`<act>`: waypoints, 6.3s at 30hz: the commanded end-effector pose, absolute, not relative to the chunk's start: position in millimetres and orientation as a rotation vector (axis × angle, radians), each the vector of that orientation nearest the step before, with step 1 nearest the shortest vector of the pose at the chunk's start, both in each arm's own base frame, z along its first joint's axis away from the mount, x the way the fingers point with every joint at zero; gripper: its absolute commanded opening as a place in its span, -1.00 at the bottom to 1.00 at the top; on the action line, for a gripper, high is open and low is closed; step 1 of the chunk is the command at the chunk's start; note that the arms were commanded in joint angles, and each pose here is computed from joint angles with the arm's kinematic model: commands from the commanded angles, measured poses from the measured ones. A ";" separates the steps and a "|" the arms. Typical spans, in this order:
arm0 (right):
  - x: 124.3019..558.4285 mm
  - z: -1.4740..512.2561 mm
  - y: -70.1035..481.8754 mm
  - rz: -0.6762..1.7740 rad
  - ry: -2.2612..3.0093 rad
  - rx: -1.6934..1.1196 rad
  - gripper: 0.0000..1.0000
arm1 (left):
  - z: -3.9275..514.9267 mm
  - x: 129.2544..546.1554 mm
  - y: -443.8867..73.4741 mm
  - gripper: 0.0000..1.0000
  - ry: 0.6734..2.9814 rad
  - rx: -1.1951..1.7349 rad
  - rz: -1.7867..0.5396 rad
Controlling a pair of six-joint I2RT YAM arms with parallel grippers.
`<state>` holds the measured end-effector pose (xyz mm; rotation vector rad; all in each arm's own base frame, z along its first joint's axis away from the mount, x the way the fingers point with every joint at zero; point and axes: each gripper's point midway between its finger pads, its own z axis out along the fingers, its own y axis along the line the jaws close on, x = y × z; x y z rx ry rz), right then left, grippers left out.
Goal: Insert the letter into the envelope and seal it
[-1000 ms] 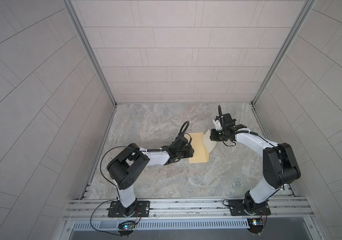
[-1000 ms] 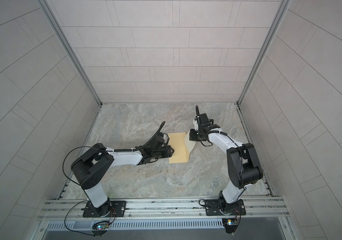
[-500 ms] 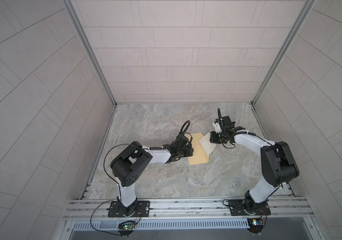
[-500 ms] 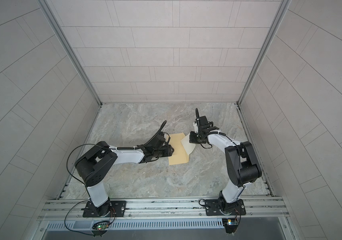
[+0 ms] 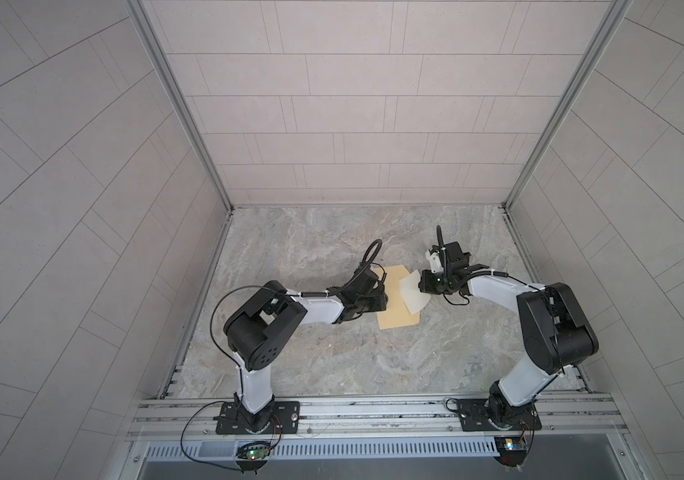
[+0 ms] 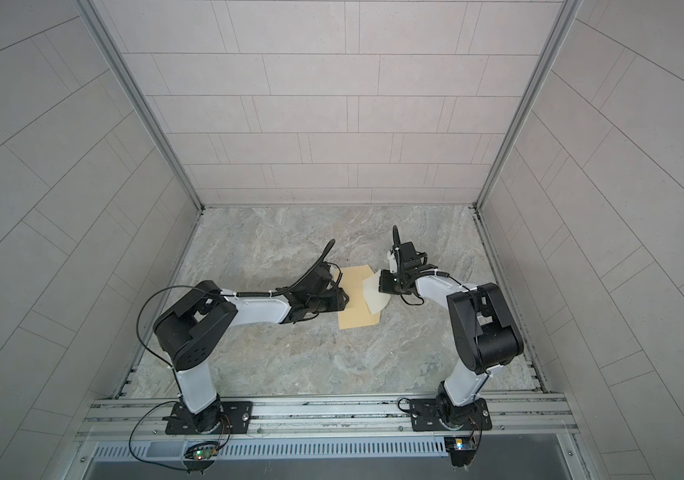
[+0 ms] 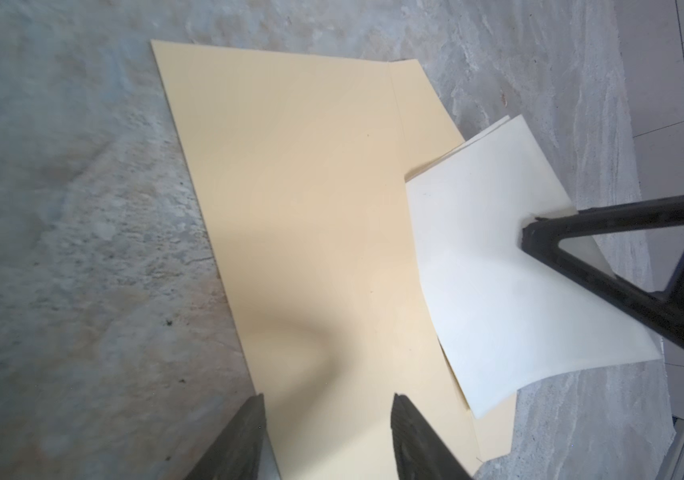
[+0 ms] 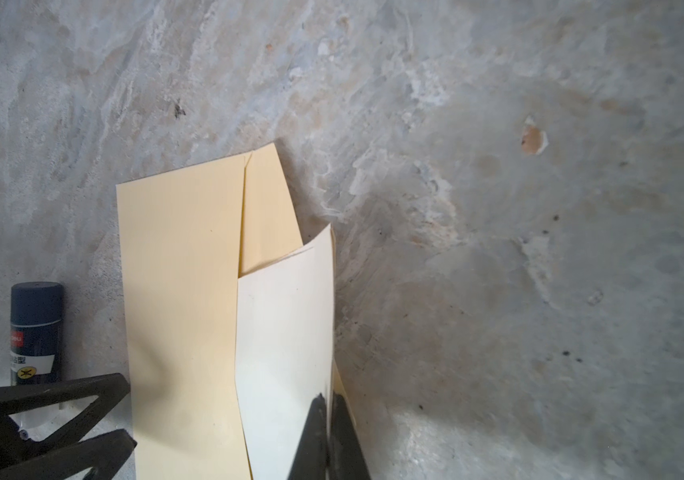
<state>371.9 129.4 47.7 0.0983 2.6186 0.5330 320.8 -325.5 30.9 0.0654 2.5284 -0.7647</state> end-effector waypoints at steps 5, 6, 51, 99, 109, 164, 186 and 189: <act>383.9 70.3 129.8 0.591 2.441 0.164 -1.00 | 19.8 320.0 -320.8 0.09 2.565 0.072 -0.728; 383.7 70.9 130.3 0.598 2.429 0.169 -1.00 | 19.8 319.8 -321.0 0.09 2.566 0.074 -0.728; 379.4 31.9 157.3 0.647 2.465 0.231 -1.00 | 14.7 321.4 -327.2 0.07 2.572 0.043 -0.768; 351.1 54.6 155.9 0.198 2.720 -0.054 0.10 | 84.2 329.9 -319.9 0.08 2.443 0.101 -0.739; 346.4 63.6 153.1 0.000 2.737 -0.157 0.35 | 82.3 328.0 -322.5 0.08 2.450 0.104 -0.754; 347.9 42.4 135.4 0.237 2.808 0.065 0.59 | 67.6 312.8 -352.1 0.00 2.501 0.093 -0.856; 347.4 29.9 140.2 0.393 2.818 0.157 0.18 | 32.8 311.2 -356.2 -0.50 2.564 0.092 -0.839; 348.2 30.3 142.0 0.406 2.815 0.159 0.12 | 30.0 311.3 -356.0 -0.54 2.568 0.094 -0.834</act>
